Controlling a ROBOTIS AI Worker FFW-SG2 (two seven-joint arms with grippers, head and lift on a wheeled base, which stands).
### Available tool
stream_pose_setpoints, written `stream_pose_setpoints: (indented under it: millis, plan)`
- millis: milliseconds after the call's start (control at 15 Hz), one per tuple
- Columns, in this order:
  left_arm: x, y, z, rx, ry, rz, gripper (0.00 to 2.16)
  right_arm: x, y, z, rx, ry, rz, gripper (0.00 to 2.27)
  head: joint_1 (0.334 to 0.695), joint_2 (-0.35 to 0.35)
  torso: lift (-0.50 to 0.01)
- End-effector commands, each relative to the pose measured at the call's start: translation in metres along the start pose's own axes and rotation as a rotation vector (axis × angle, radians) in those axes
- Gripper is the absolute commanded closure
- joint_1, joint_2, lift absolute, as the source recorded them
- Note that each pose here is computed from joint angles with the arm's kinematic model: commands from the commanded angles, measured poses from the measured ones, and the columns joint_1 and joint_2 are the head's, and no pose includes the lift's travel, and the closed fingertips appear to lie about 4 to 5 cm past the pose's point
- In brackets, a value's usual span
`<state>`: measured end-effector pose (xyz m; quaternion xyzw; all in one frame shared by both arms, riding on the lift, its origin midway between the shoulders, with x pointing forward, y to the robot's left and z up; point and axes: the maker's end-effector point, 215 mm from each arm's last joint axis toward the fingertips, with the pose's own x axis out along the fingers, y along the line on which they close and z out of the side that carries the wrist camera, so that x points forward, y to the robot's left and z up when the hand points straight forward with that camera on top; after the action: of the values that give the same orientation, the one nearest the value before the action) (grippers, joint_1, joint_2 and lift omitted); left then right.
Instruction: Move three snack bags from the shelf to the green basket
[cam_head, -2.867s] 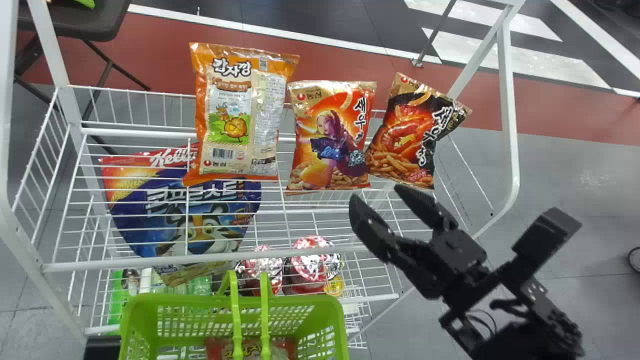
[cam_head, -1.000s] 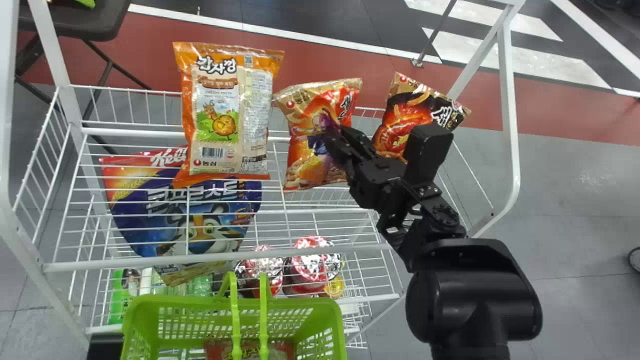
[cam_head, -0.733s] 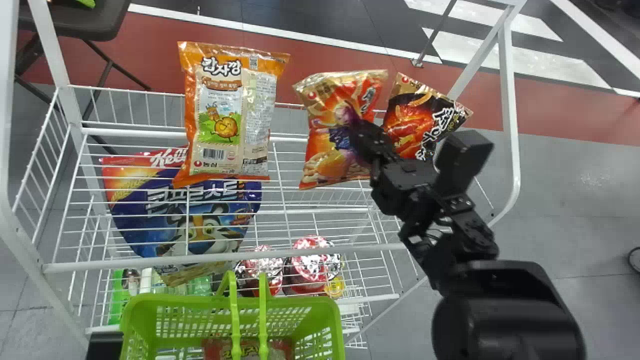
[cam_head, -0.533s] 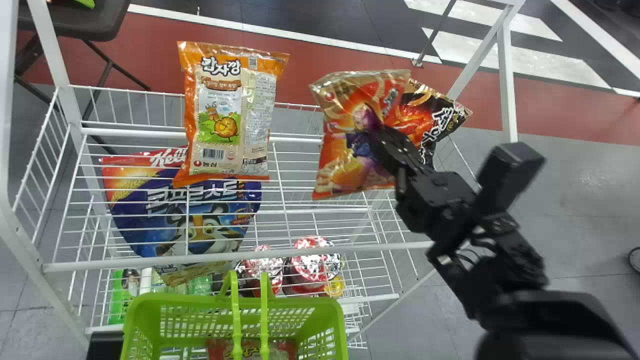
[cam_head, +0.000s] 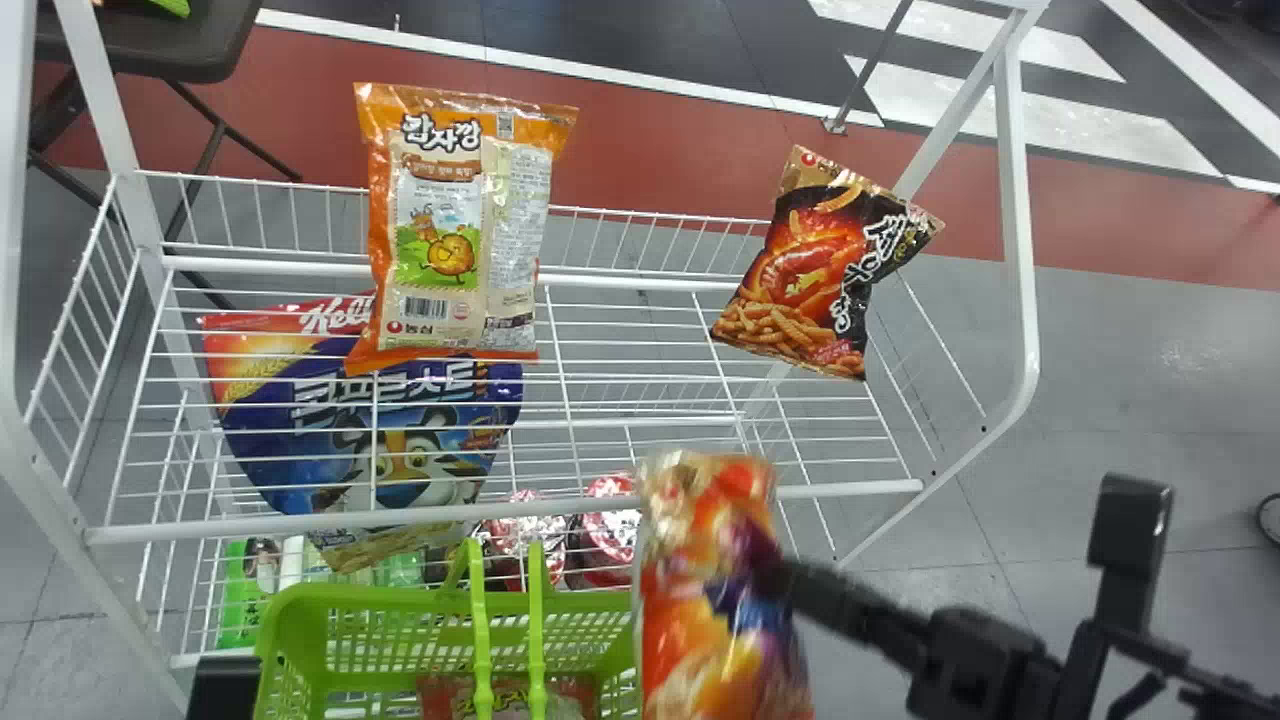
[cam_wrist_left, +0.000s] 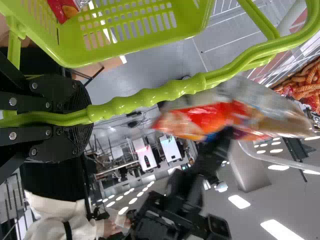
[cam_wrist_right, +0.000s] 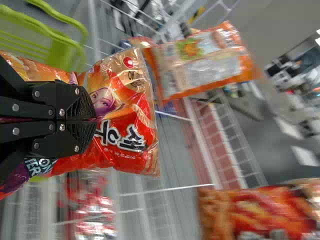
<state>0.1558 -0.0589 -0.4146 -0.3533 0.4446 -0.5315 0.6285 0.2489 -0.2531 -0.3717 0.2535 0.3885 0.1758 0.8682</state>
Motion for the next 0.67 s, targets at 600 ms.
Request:
stream_pose_setpoints:
  millis: [600]
  plan:
    - [0.001, -0.006, -0.004, 0.007, 0.001, -0.004, 1.76, 0.099, -0.006, -0.113, 0.094, 0.257, 0.017, 1.51, 0.695, -0.35, -0.048]
